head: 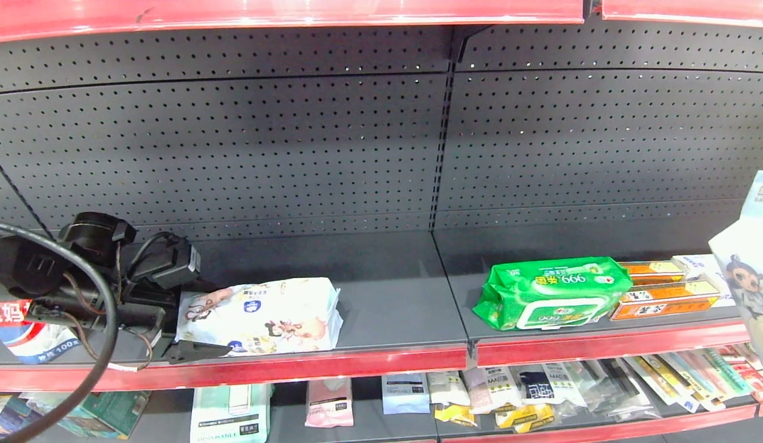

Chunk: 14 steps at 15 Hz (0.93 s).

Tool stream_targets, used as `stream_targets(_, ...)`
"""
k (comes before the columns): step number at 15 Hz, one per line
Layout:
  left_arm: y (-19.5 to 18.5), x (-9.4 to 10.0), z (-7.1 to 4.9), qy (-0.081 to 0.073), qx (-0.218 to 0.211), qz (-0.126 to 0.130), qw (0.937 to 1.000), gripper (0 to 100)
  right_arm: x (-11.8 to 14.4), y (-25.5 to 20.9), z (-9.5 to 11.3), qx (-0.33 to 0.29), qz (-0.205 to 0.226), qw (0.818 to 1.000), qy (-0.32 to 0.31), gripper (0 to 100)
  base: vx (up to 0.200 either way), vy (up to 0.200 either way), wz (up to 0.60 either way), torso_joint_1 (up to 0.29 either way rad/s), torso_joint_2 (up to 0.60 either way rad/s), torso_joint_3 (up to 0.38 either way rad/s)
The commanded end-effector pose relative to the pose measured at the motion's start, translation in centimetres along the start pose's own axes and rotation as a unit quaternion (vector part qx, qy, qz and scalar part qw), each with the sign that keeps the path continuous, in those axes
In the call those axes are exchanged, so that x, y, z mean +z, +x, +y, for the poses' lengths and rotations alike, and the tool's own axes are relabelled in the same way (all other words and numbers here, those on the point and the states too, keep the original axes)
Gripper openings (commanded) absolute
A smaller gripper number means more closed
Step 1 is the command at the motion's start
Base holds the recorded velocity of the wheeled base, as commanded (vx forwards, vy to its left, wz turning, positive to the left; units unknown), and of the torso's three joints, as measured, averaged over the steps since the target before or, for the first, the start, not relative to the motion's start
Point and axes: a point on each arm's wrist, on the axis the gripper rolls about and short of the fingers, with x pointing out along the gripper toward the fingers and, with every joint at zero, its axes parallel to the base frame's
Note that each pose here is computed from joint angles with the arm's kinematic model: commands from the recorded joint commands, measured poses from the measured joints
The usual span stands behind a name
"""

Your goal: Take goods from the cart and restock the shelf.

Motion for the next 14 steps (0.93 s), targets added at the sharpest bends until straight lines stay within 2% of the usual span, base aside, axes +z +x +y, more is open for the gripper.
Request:
stream_targets(1,-1.0,0.6,-0.1,0.0,0.011,-0.018,0.9998,100,-0.1,0.0,0.0,0.001,0.002,1.0,0.0,0,0.0,0.0,0.0,0.0,0.0,0.0)
stream_targets(2,-1.6,1.3,-0.1,-0.003,0.015,-0.035,0.9993,100,0.0,0.0,0.0,0.0,0.0,1.0,0.0,0,0.0,0.0,0.0,0.0,0.0,0.0)
stream_targets(4,-2.6,2.2,-0.1,-0.02,0.028,-0.046,0.9983,100,0.0,0.0,0.0,0.0,0.0,1.0,0.0,0,0.0,0.0,0.0,0.0,0.0,0.0)
stream_targets(5,-3.6,3.6,-0.2,-0.036,0.044,-0.059,0.9967,100,0.0,0.0,0.0,0.0,0.0,1.0,0.0,0,0.0,0.0,0.0,0.0,0.0,0.0)
stream_targets(6,-4.0,4.1,-0.2,-0.041,0.051,-0.065,0.9958,100,0.1,0.1,0.0,0.001,0.002,1.0,0.0,0,0.0,0.0,0.0,0.0,0.0,0.0)
stream_targets(8,-3.9,4.3,0.5,-0.035,0.068,-0.075,0.9942,100,0.1,0.2,0.0,0.001,0.004,1.0,-0.001,0,0.0,0.0,0.0,0.0,0.0,0.0)
stream_targets(9,-4.0,4.0,2.0,-0.037,0.125,-0.094,0.9871,100,0.0,0.2,0.0,0.003,0.006,1.0,-0.001,0,0.0,0.0,0.0,0.0,0.0,0.0)
stream_targets(10,-4.1,4.2,2.7,-0.052,0.162,-0.097,0.9807,100,0.0,0.2,0.0,0.004,0.007,1.0,-0.001,0,0.0,0.0,0.0,0.0,0.0,0.0)
stream_targets(11,-4.2,4.4,3.6,-0.077,0.22,-0.1,0.9673,100,0.0,0.2,0.0,0.005,0.007,1.0,-0.001,0,0.0,0.0,0.0,0.0,0.0,0.0)
stream_targets(12,-4.2,4.6,4.0,-0.096,0.265,-0.1,0.9541,100,0.0,0.2,0.0,0.005,0.006,1.0,-0.001,0,0.0,0.0,0.0,0.0,0.0,0.0)
stream_targets(13,-4.0,4.8,4.0,-0.13,0.34,-0.096,0.9264,100,0.2,0.2,0.0,0.006,0.004,1.0,-0.001,0,0.0,0.0,0.0,0.0,0.0,0.0)
stream_targets(14,-3.8,5.2,3.3,-0.172,0.428,-0.094,0.8822,100,0.5,0.2,-0.1,0.007,-0.001,1.0,-0.001,0,0.0,0.0,0.0,0.0,0.0,0.0)
